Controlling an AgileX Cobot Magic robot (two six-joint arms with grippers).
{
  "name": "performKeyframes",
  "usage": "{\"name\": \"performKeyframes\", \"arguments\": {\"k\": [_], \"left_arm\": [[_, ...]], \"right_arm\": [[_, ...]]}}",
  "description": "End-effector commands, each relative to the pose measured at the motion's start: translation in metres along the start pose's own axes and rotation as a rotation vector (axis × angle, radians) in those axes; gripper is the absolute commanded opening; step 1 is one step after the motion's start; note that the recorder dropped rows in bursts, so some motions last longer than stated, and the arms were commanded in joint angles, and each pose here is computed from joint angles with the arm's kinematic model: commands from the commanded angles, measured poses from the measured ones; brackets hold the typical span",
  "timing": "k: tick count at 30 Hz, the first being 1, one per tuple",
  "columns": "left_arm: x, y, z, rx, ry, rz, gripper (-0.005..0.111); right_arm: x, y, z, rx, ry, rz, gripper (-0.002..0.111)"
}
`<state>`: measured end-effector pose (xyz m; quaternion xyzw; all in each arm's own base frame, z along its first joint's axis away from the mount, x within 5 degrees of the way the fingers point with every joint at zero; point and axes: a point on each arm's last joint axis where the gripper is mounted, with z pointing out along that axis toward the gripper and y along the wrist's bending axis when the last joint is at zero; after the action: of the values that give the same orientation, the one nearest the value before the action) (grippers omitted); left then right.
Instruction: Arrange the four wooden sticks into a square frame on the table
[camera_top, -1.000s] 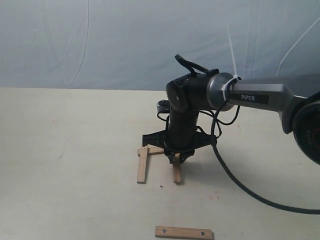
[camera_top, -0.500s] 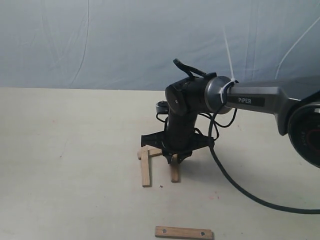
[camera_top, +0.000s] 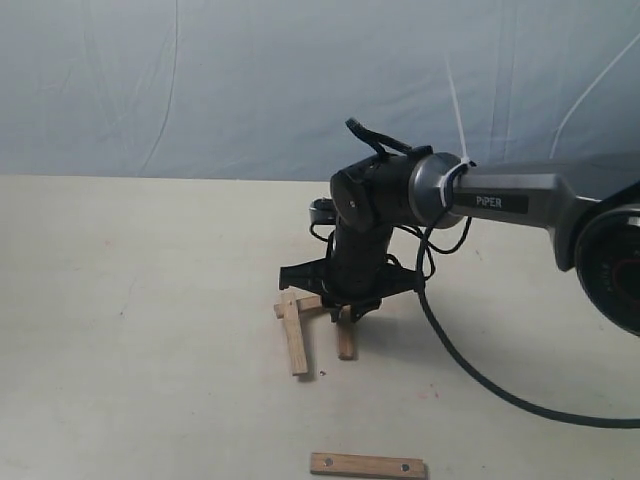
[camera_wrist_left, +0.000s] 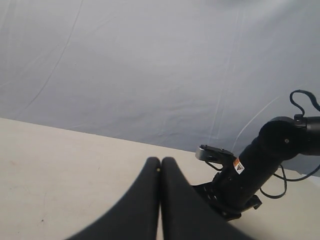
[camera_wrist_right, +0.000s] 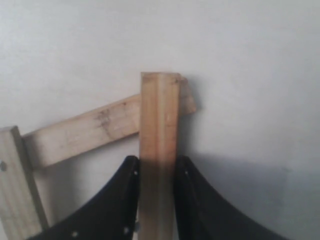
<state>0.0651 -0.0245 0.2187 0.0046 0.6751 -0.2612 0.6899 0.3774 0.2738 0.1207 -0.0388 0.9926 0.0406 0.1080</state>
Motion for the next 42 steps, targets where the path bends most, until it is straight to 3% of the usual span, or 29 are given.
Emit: {"name": "performKeyframes", "arguments": {"k": [1, 6, 15, 20, 26, 36, 42], "left_arm": [[0.001, 0.0, 0.0, 0.001, 0.002, -0.014, 0.0], [0.001, 0.0, 0.0, 0.002, 0.002, -0.01, 0.0], [0.002, 0.0, 0.0, 0.0, 0.01, -0.01, 0.0], [0.002, 0.0, 0.0, 0.0, 0.01, -0.012, 0.0], [0.003, 0.001, 0.0, -0.002, 0.02, -0.014, 0.0], [0.003, 0.001, 0.0, -0.002, 0.025, -0.014, 0.0], [0.003, 0.001, 0.0, -0.002, 0.025, -0.014, 0.0]], "right_arm": [[-0.001, -0.007, -0.02, 0.065, 0.011, -0.052, -0.001], [0.002, -0.021, -0.053, 0.185, 0.025, -0.036, -0.001], [0.054, -0.044, -0.063, 0.146, 0.016, 0.102, -0.001], [0.09, -0.037, -0.05, 0.122, 0.022, 0.166, -0.001], [0.105, -0.017, -0.05, 0.098, 0.009, 0.148, -0.001], [0.118, -0.023, -0.044, 0.188, 0.069, 0.143, -0.001], [0.125, -0.027, -0.036, 0.175, 0.067, 0.156, -0.001]]}}
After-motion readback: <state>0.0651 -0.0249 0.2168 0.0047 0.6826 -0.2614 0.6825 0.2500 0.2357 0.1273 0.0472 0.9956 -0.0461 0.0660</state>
